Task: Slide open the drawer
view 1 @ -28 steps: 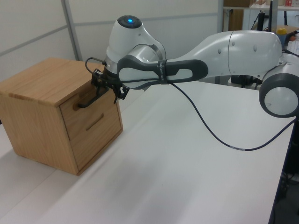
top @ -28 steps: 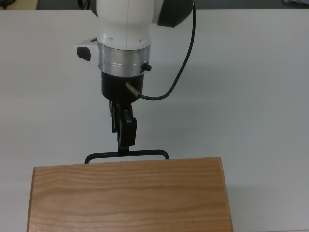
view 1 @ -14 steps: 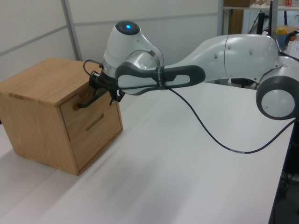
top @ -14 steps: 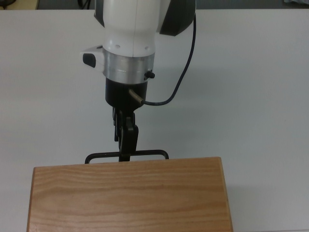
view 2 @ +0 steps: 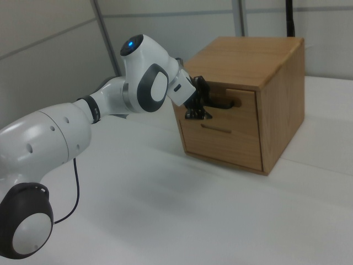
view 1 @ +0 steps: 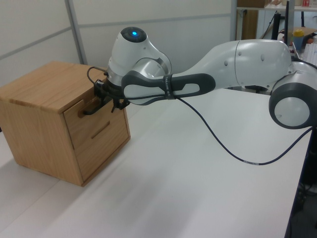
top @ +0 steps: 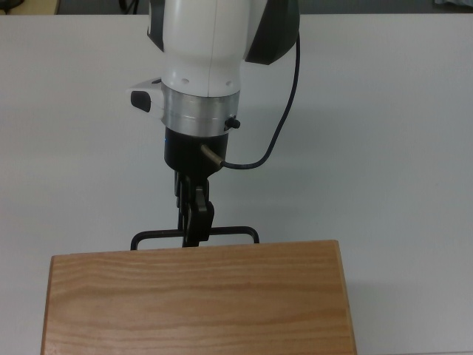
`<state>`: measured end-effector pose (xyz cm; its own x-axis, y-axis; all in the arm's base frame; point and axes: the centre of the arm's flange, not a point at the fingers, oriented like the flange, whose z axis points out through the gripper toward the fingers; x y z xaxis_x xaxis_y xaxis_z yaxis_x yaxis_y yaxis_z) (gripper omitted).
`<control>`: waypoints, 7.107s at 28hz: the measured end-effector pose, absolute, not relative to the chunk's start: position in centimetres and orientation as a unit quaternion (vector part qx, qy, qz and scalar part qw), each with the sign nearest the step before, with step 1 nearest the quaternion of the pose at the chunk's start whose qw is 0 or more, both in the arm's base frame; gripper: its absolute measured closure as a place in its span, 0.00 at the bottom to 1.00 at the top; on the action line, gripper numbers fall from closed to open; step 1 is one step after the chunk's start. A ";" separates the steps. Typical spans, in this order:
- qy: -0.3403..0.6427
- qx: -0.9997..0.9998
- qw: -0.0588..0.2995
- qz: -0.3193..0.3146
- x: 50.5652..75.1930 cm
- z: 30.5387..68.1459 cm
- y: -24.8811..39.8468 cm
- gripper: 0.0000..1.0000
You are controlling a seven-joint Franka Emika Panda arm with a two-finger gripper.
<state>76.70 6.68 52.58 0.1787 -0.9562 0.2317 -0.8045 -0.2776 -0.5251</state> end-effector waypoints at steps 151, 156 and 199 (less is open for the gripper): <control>-0.043 -0.998 -0.027 -0.034 51.1 60.6 6.5 0.00; -0.063 -0.997 -0.028 -0.034 51.1 60.9 5.9 0.00; -0.073 -0.996 -0.035 -0.045 52.2 63.0 4.0 0.00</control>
